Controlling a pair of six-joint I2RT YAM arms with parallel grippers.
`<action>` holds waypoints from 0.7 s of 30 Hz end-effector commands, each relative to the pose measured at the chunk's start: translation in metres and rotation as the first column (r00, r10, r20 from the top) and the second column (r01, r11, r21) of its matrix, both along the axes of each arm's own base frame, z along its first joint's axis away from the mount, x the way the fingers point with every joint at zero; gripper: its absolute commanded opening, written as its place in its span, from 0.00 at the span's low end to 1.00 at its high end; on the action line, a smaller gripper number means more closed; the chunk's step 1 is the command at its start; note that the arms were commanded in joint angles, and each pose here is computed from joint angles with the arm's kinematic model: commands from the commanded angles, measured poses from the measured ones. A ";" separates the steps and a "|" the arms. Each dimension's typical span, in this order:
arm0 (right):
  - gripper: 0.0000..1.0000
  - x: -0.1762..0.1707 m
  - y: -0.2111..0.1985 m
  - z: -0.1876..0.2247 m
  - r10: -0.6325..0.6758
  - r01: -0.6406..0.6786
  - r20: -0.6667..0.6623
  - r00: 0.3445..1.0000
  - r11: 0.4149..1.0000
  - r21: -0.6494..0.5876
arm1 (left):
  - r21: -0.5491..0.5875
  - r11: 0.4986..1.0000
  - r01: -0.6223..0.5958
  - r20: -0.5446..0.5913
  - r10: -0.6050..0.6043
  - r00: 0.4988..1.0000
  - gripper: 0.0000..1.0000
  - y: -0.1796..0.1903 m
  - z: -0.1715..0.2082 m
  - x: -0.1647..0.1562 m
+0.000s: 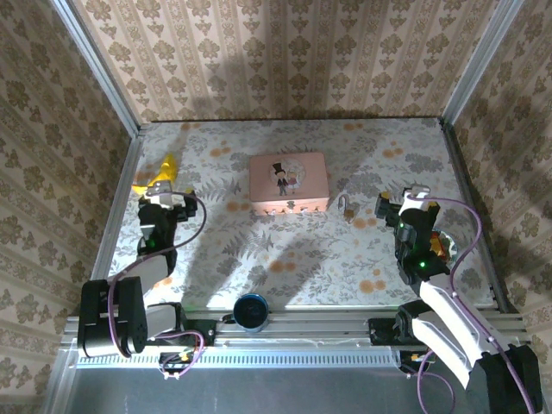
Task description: Unlock the padlock with the key
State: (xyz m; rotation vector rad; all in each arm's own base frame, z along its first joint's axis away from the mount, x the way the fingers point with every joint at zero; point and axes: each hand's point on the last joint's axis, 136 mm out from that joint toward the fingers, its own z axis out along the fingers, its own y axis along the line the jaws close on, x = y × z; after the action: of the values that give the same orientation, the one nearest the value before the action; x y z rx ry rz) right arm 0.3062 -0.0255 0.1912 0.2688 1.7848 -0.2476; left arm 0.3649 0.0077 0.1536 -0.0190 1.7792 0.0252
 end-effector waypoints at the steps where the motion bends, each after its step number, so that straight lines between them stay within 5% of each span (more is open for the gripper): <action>1: 1.00 0.000 -0.005 0.002 -0.017 0.017 0.030 0.999 1.000 -0.011 | 0.024 0.999 0.042 -0.014 -0.041 0.999 1.00 -0.005 -0.009 -0.004; 21: 1.00 0.004 -0.017 -0.015 0.001 -0.005 0.085 0.996 0.999 0.047 | 0.074 0.950 0.303 -0.021 -0.303 0.953 1.00 -0.045 -0.049 0.017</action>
State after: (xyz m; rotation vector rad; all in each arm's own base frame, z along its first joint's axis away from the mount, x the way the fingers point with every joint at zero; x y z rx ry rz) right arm 0.3063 -0.0429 0.1659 0.3052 1.7650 -0.2280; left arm 0.3732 -0.0245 0.0899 0.2104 1.8493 -0.0889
